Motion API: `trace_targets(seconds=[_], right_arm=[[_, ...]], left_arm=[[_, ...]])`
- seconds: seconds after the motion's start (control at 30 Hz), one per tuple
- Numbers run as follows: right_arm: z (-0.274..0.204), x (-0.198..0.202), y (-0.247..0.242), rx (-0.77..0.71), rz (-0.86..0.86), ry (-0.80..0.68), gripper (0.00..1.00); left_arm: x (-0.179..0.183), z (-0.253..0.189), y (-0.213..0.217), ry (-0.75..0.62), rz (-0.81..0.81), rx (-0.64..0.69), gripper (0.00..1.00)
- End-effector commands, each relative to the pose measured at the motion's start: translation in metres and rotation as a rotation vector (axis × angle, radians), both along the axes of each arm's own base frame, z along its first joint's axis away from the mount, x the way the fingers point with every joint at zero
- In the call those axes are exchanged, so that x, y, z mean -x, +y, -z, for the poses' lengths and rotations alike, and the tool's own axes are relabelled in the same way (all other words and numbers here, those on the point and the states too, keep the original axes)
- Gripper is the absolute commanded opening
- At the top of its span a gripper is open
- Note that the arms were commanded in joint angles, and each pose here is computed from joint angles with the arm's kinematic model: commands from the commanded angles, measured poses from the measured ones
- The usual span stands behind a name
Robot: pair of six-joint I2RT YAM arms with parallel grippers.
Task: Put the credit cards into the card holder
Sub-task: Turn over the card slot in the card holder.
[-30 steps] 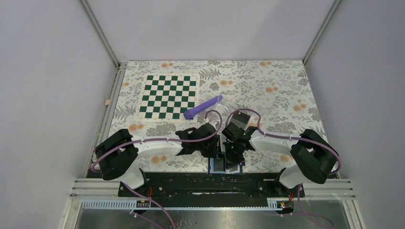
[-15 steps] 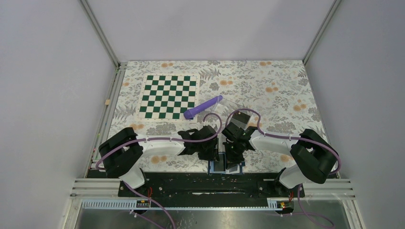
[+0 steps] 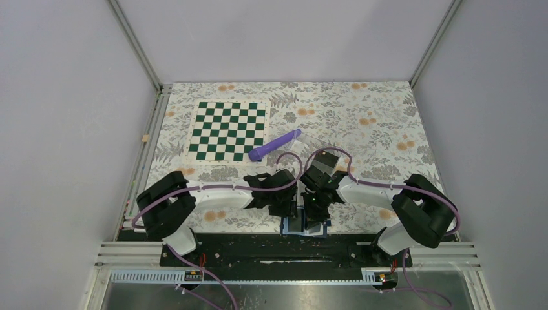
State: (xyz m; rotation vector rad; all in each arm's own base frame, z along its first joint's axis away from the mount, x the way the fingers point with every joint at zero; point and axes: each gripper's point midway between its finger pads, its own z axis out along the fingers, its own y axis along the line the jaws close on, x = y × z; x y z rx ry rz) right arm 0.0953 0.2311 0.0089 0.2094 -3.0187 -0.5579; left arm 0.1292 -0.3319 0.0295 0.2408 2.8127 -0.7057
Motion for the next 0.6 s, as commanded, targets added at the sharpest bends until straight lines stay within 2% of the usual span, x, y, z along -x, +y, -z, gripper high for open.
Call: trace_targets(seconds=[0.0, 0.17, 0.33, 0.57], right_arm=[[0.005, -0.003, 0.001, 0.014, -0.016, -0.010, 0.00], [0.004, -0.003, 0.001, 0.013, -0.015, -0.014, 0.00], [0.004, -0.003, 0.001, 0.012, -0.016, -0.013, 0.00], [0.003, -0.003, 0.001, 0.009, -0.017, -0.016, 0.00]], left_arm=[[-0.001, 0.010, -0.002, -0.015, 0.024, -0.068, 0.45], [0.006, 0.000, -0.020, 0.000, 0.057, 0.042, 0.41], [0.005, -0.034, -0.035, -0.039, 0.072, 0.191, 0.38], [0.006, -0.055, -0.043, -0.053, 0.087, 0.251, 0.33]])
